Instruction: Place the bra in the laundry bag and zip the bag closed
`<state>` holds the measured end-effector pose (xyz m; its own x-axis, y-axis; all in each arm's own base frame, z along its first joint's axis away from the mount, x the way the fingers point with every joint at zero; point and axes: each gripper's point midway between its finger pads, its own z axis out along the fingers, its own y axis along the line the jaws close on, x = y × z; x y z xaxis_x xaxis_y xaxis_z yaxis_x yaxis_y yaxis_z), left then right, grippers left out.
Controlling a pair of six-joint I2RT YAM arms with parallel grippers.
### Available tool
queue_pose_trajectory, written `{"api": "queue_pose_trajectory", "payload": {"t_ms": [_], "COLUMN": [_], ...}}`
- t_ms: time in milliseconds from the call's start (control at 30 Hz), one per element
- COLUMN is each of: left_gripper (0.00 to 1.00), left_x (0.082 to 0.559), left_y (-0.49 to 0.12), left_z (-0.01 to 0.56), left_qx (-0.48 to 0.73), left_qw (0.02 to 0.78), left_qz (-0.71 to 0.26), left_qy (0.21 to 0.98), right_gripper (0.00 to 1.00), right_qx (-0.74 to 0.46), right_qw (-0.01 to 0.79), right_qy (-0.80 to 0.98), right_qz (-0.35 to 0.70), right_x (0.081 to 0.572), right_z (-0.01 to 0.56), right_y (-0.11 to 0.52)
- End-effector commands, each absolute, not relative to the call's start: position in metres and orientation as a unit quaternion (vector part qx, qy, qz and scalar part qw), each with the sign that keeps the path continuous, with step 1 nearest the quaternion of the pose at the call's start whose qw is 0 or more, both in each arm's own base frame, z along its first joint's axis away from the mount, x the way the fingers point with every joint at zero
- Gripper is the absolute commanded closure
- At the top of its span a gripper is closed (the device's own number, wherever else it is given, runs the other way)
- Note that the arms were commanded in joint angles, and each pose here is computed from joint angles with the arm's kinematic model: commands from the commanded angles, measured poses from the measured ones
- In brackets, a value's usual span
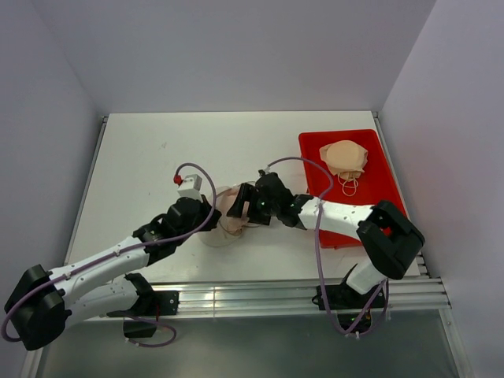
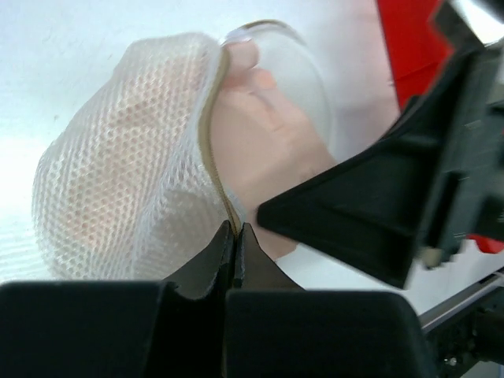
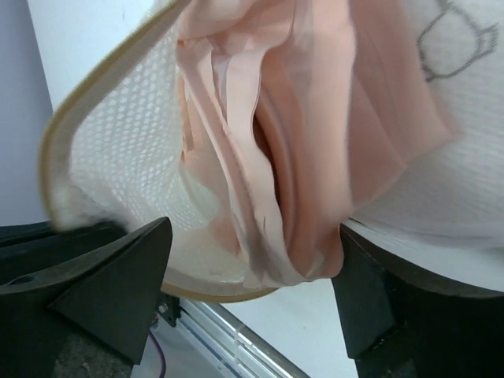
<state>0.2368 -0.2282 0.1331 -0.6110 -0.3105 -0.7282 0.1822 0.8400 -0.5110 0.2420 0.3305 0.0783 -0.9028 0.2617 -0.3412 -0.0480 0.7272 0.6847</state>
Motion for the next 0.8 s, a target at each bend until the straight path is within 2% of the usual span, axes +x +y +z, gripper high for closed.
{"api": "queue_pose_trajectory", "payload": {"t_ms": [0, 300, 467, 767], "left_gripper": [1.00, 1.00, 1.00, 1.00], "left_x": [0.238, 0.242, 0.244, 0.251], "left_y": [-0.221, -0.217, -0.207, -0.174], "left_z": [0.127, 0.124, 0.115, 0.069], "left_qx": [-0.054, -0.060, -0.078, -0.131], "left_qw": [0.444, 0.445, 0.435, 0.374], "left_qz": [-0.277, -0.278, -0.262, -0.189], "left_qy": [0.850, 0.849, 0.858, 0.898], "right_gripper": [0.13, 0.10, 0.11, 0.15], "right_qx": [0.057, 0.103, 0.134, 0.144], "right_qw": [0.252, 0.321, 0.327, 0.319], "right_qy": [0.906, 0.906, 0.908, 0.903], "right_qz": [0.336, 0.256, 0.226, 0.248], "right_x": [0.257, 0.271, 0.270, 0.280], "right_z": [0.099, 0.107, 0.087, 0.058], "right_y": [0.321, 0.267, 0.229, 0.219]}}
